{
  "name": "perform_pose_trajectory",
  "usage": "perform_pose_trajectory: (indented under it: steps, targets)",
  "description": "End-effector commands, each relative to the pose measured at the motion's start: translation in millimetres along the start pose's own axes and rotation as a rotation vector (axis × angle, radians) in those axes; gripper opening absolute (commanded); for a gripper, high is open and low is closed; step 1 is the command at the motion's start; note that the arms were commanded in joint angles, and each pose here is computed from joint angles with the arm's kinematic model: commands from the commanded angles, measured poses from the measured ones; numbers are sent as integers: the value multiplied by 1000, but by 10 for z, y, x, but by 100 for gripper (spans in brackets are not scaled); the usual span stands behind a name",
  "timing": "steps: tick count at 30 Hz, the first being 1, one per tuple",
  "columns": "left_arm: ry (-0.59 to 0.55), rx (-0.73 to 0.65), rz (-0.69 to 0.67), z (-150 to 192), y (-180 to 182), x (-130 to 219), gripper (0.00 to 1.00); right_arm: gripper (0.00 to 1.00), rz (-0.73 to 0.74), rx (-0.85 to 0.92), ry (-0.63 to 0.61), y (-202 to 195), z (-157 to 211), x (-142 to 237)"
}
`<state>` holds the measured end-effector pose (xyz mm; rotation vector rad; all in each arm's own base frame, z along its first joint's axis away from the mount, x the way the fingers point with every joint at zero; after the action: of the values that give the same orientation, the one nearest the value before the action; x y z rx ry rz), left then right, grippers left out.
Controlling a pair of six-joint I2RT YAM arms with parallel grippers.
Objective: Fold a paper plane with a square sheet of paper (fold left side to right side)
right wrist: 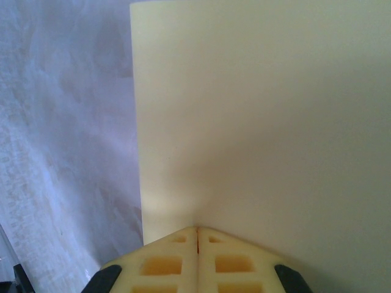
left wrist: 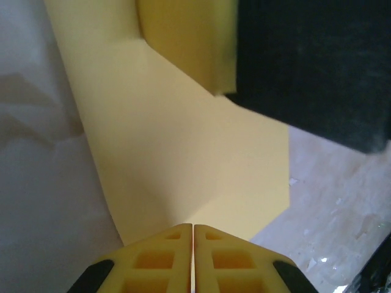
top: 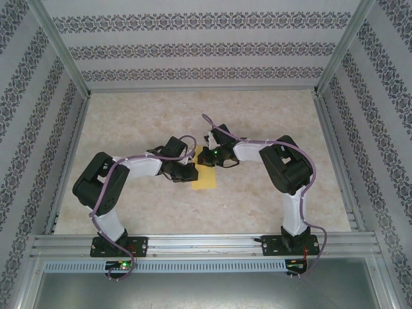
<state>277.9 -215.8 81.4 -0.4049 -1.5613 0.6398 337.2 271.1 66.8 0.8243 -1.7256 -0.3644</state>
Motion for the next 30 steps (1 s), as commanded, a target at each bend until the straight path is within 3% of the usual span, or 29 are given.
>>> perform_pose_trajectory:
  steps: [1, 8, 16, 22, 30]
  targets:
    - [7, -12, -23, -55, 27, -25, 9, 0, 96, -9, 43, -145, 119, -88]
    - [21, 46, -78, 44, 232, -107, 8, 0, 49, 23, 6, 18, -31, 18]
    - [22, 67, -87, 91, 281, -106, 5, 0, 37, 83, -111, 318, -228, 462]
    - [20, 68, -85, 79, 268, -98, 5, 0, 40, 38, -92, 305, 102, 623]
    - [20, 65, -81, 71, 255, -99, 5, 0, -12, -9, 27, 324, 583, 383]
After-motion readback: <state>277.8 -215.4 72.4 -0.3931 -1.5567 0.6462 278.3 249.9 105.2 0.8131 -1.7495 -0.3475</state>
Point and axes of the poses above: each hand's point on the last joint's axis, 136 mm out from that joint toward the fingers, its own x axis back along the fingers, its own y axis along the line the jaws close on, z = x × y, the point moved 7 cm from there along x, back along the fingers, and after that the axes turned 14 degrees about x, right-handed, at the moved point
